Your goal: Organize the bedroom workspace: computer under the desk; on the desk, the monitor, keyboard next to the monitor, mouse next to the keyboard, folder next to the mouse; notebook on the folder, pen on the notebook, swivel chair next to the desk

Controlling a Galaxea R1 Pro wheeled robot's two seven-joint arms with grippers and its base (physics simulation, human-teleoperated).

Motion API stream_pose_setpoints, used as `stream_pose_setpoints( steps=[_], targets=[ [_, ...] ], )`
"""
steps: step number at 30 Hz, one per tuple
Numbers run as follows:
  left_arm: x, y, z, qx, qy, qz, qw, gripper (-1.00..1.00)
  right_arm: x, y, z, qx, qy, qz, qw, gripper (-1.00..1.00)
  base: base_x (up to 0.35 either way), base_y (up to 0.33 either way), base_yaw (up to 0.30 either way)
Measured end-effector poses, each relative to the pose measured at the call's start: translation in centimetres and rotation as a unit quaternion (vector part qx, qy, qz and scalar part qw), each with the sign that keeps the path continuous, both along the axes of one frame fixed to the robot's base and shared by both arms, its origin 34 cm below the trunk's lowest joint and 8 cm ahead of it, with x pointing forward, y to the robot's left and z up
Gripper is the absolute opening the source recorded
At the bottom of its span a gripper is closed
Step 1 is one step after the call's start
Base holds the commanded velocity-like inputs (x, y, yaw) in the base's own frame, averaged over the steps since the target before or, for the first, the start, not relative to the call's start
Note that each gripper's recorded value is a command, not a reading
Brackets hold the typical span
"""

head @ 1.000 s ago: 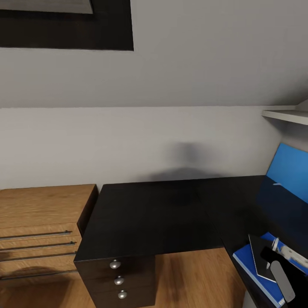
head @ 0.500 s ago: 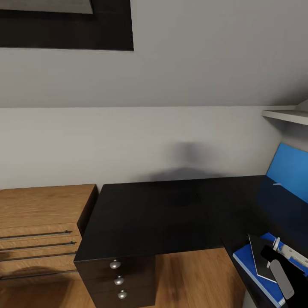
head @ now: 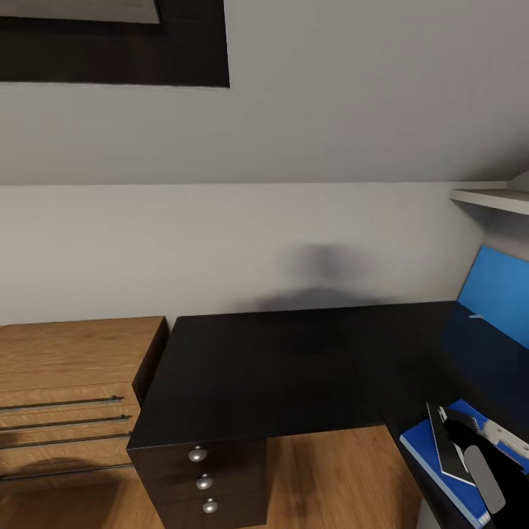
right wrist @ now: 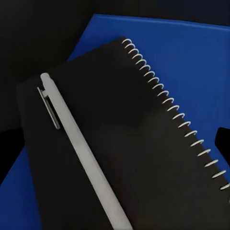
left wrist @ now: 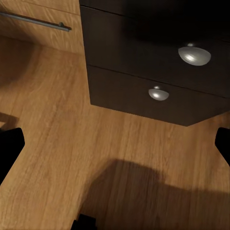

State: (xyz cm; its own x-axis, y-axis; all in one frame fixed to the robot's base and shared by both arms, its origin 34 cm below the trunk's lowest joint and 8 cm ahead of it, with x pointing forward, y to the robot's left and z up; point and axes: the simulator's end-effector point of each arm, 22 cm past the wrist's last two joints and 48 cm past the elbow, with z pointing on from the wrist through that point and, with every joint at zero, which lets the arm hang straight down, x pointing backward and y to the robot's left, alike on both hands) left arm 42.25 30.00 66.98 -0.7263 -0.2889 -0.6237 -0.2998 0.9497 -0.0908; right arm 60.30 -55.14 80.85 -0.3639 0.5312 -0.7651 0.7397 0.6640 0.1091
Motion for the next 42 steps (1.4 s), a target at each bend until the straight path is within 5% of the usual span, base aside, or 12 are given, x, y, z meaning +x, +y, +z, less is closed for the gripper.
stream_pose_setpoints(
  steps=[7,10,18,22,24,34,42],
  targets=[
    [0.0,0.0,0.0,0.000,0.000,0.000,1.0000,1.00,0.2,0.0,0.3,-0.001,-0.003,0.001,1.0000,1.00,0.000,0.000,0.000],
    [0.0,0.0,0.0,0.000,0.000,0.000,1.0000,1.00,1.9,0.1,3.3,-0.013,-0.038,0.007,0.9992,1.00,0.000,0.000,0.000],
    [0.0,0.0,0.0,0.000,0.000,-0.001,1.0000,1.00,4.8,3.9,7.8,-0.002,-0.085,0.039,0.9956,1.00,0.000,0.000,0.000],
    [0.0,0.0,0.0,0.000,0.000,-0.001,1.0000,1.00,5.1,7.2,7.7,0.018,-0.075,0.061,0.9952,1.00,0.000,0.000,0.000],
    [0.0,-0.1,0.0,0.000,0.000,-0.002,1.0000,1.00,5.3,11.0,6.6,0.024,-0.056,0.086,0.9945,1.00,0.000,0.000,0.000],
    [0.0,-0.2,-0.1,-0.001,0.001,-0.003,1.0000,1.00,5.3,24.2,2.8,-0.016,0.021,0.201,0.9792,1.00,-0.211,0.000,0.000],
    [0.0,-0.2,-0.1,0.000,0.001,-0.004,1.0000,1.00,4.6,29.9,0.7,-0.025,0.049,0.266,0.9624,1.00,-0.324,0.000,0.000]
  ],
)
